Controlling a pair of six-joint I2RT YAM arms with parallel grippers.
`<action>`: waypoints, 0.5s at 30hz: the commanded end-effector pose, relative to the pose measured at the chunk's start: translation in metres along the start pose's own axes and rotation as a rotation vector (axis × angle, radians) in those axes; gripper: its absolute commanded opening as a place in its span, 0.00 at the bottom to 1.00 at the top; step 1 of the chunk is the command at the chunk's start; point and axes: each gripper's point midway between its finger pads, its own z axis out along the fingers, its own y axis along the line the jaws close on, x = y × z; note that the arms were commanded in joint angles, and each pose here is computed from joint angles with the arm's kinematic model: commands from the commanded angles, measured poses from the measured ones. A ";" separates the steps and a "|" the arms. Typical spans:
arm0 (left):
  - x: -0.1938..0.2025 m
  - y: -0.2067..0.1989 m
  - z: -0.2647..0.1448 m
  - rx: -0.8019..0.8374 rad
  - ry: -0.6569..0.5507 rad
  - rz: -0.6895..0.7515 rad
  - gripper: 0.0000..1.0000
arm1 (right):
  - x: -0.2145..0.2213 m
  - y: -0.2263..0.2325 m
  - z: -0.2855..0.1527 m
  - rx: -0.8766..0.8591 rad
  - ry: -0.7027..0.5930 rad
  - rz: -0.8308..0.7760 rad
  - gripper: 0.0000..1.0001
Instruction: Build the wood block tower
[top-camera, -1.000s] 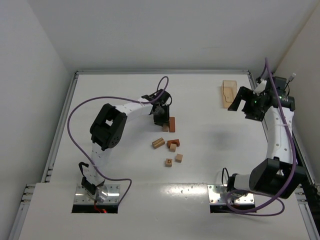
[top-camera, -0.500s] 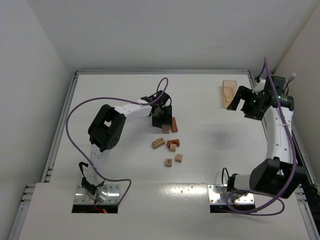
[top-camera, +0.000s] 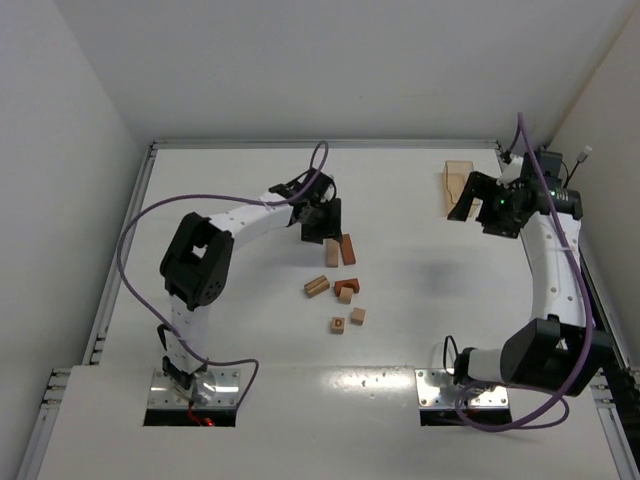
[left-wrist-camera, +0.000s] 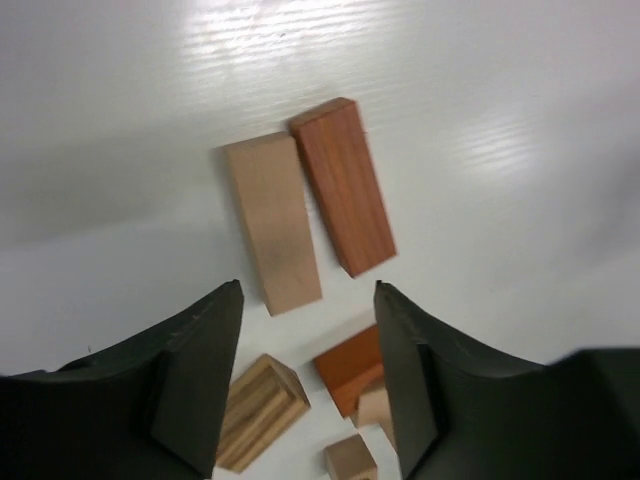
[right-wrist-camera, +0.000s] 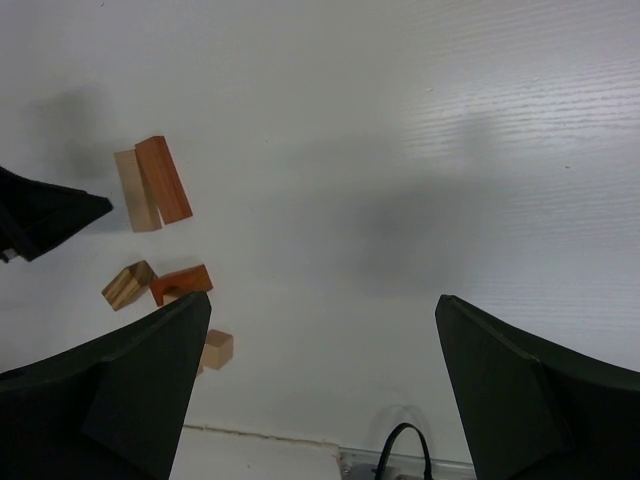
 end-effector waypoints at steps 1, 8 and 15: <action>-0.040 -0.021 -0.063 0.068 -0.156 0.028 0.50 | -0.011 0.014 0.000 -0.027 -0.043 -0.062 0.93; -0.008 0.041 -0.053 -0.119 -0.097 -0.010 0.21 | 0.009 0.034 0.042 0.023 0.072 -0.210 0.57; 0.017 0.068 -0.031 -0.204 -0.027 -0.018 0.00 | 0.018 0.075 0.103 0.064 0.170 -0.382 0.00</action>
